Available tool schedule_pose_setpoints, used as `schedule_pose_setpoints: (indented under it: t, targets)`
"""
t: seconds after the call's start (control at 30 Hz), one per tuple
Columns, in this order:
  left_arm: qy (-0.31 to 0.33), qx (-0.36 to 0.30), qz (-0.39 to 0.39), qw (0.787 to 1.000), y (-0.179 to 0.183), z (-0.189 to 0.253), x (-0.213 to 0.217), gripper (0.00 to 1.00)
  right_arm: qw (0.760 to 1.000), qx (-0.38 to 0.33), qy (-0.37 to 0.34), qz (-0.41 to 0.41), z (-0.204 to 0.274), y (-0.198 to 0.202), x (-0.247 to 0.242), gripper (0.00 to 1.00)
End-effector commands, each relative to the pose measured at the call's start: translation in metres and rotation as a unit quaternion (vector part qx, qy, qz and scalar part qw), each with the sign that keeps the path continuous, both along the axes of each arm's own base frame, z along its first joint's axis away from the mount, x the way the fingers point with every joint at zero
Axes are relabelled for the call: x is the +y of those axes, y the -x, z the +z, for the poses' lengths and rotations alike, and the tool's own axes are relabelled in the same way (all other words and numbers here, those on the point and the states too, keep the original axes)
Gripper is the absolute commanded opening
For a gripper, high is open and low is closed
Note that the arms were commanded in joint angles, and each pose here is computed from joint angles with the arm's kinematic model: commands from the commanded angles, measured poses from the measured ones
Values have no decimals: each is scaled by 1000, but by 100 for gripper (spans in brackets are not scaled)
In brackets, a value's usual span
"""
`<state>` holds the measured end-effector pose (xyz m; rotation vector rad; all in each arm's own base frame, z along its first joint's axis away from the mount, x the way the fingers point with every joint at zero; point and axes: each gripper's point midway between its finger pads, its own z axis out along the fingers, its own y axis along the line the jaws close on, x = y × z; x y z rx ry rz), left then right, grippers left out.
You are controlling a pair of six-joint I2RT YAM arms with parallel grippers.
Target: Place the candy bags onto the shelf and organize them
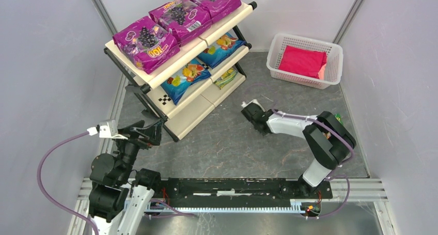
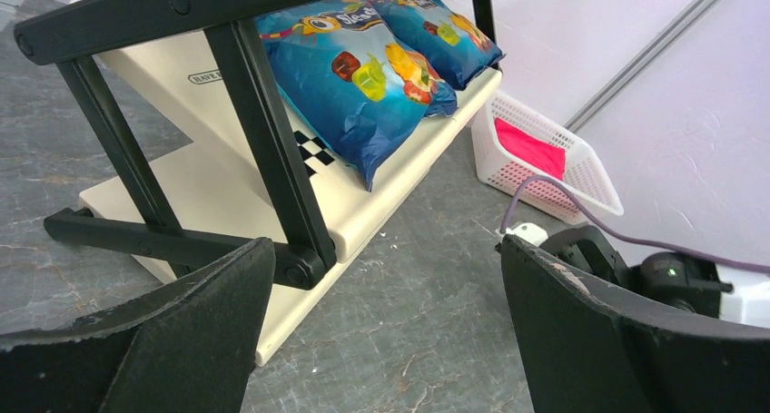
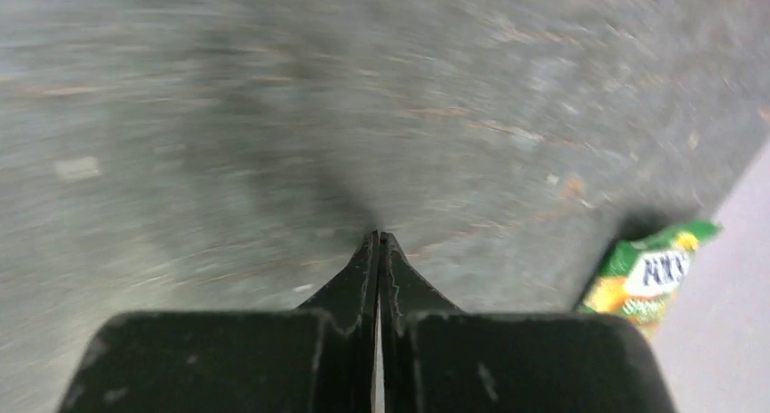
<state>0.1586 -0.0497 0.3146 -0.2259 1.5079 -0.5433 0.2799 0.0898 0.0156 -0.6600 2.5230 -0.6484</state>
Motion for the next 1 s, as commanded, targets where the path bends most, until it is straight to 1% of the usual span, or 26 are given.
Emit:
schedule_pose_setpoints:
  t: [0.0, 0.03, 0.07, 0.1, 0.17, 0.2, 0.23, 0.3, 0.37, 0.4, 0.5, 0.53, 0.6, 0.63, 0.67, 0.83, 0.97]
  targets:
    - [-12, -25, 26, 999, 2, 10, 11, 100, 994, 11, -85, 63, -1, 10, 53, 0]
    - [-11, -23, 27, 999, 1, 9, 11, 100, 996, -3, -71, 45, 3, 5, 46, 0]
    - [-11, -21, 29, 999, 0, 9, 12, 100, 998, -18, -50, 31, 8, -2, 38, 5]
    - [-11, -19, 30, 999, 0, 8, 12, 100, 999, -34, -30, 8, 13, -10, 28, 20]
    - [-12, -14, 32, 999, -3, 6, 12, 100, 997, -60, 7, -39, 24, -23, 8, 40]
    - [-13, -11, 31, 999, -4, 6, 11, 100, 995, -73, 21, -61, 28, -28, -3, 49]
    - [-16, -7, 27, 999, -5, 4, 10, 100, 993, -82, 26, -83, 31, -32, -13, 56]
    - [-20, -4, 18, 1000, -7, 4, 6, 100, 987, -90, 25, -129, 31, -39, -33, 67]
    - [-22, -6, 11, 1000, -6, 4, 4, 100, 978, -101, 34, -180, 31, -43, -60, 72]
    - [-22, -8, 9, 1000, -6, 5, 3, 100, 972, -109, 47, -202, 33, -44, -73, 77]
    - [-18, -20, 8, 1000, -2, 8, 3, 100, 952, -128, 88, -263, 37, -47, -106, 84]
    - [-17, -22, 9, 1000, -1, 9, 4, 100, 946, -129, 101, -280, 37, -47, -115, 85]
    - [-14, -19, 10, 1000, -1, 8, 5, 100, 936, -131, 129, -301, 39, -47, -129, 86]
    - [-14, -16, 7, 1000, -2, 7, 4, 100, 929, -138, 150, -309, 42, -47, -136, 89]
    - [-15, -13, 3, 1000, -2, 6, 2, 100, 924, -143, 165, -314, 45, -47, -141, 90]
    - [-13, -6, -22, 1000, -1, 4, -6, 100, 905, -143, 219, -336, 44, -37, -160, 89]
    - [-12, -4, -39, 999, 1, 4, -12, 100, 891, -131, 252, -354, 34, -15, -172, 85]
